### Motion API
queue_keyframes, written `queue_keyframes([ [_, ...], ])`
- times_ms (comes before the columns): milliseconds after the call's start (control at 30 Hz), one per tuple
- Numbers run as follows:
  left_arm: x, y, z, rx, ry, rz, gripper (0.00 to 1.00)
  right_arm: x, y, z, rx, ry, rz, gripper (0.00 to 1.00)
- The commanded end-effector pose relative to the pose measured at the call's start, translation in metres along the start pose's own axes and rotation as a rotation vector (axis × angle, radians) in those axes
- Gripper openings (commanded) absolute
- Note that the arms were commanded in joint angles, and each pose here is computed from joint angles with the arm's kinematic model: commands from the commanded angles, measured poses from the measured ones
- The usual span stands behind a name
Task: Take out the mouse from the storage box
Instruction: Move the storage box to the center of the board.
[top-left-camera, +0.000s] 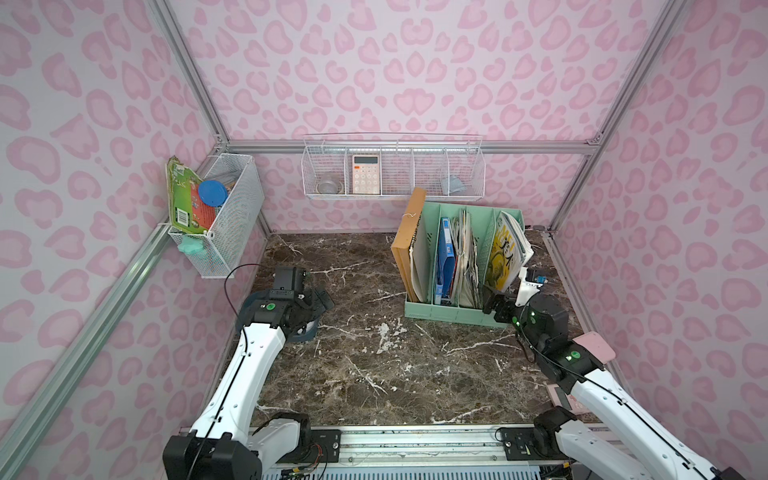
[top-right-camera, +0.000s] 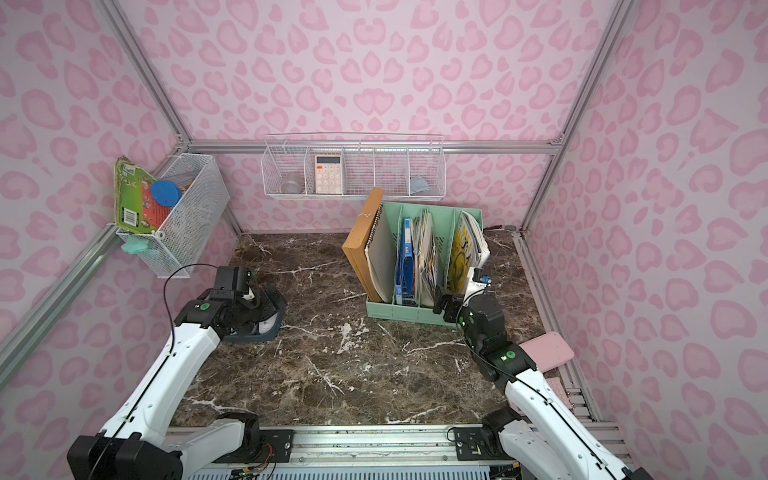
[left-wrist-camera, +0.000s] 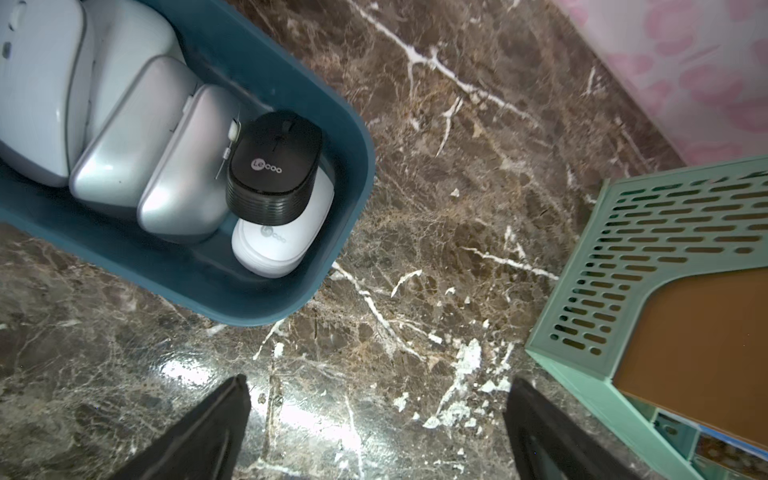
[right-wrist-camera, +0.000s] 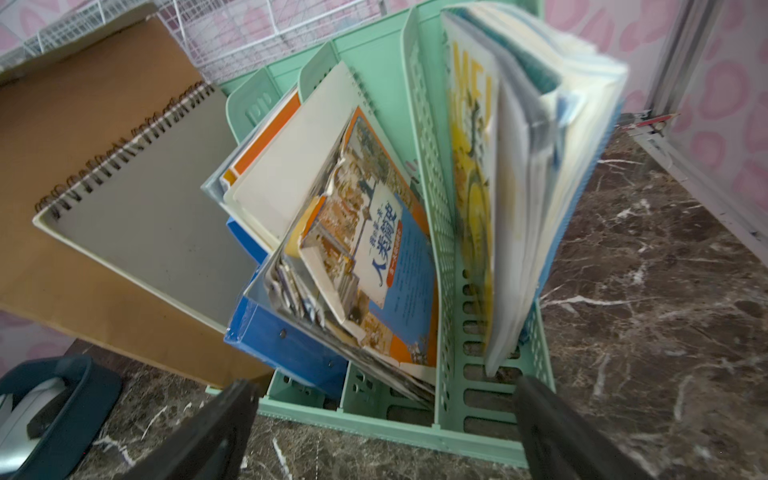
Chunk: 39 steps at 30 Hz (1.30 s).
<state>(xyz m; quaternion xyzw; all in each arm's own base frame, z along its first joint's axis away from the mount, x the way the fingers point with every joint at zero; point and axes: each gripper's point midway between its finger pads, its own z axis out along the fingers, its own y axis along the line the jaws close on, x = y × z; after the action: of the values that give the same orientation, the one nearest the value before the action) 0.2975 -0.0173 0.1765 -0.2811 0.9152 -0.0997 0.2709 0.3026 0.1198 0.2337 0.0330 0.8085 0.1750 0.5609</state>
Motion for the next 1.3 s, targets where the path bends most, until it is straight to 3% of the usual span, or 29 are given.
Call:
queue_keyframes([
  [0,0.012,0.000,0.009,-0.014,0.066,0.018,0.99,0.013,0.011,0.003,0.001,0.022,-0.029,1.00],
  [367,0.000,0.003,0.055,-0.098,0.080,0.006,0.99,0.039,0.048,0.006,-0.083,0.072,-0.075,1.00],
  [833,-0.005,-0.001,0.105,-0.124,0.132,0.003,0.99,0.061,0.060,-0.001,-0.107,0.106,-0.100,1.00],
  [1267,0.029,-0.038,0.108,-0.011,0.208,0.095,0.91,0.070,0.063,-0.003,-0.110,0.126,-0.096,1.00],
])
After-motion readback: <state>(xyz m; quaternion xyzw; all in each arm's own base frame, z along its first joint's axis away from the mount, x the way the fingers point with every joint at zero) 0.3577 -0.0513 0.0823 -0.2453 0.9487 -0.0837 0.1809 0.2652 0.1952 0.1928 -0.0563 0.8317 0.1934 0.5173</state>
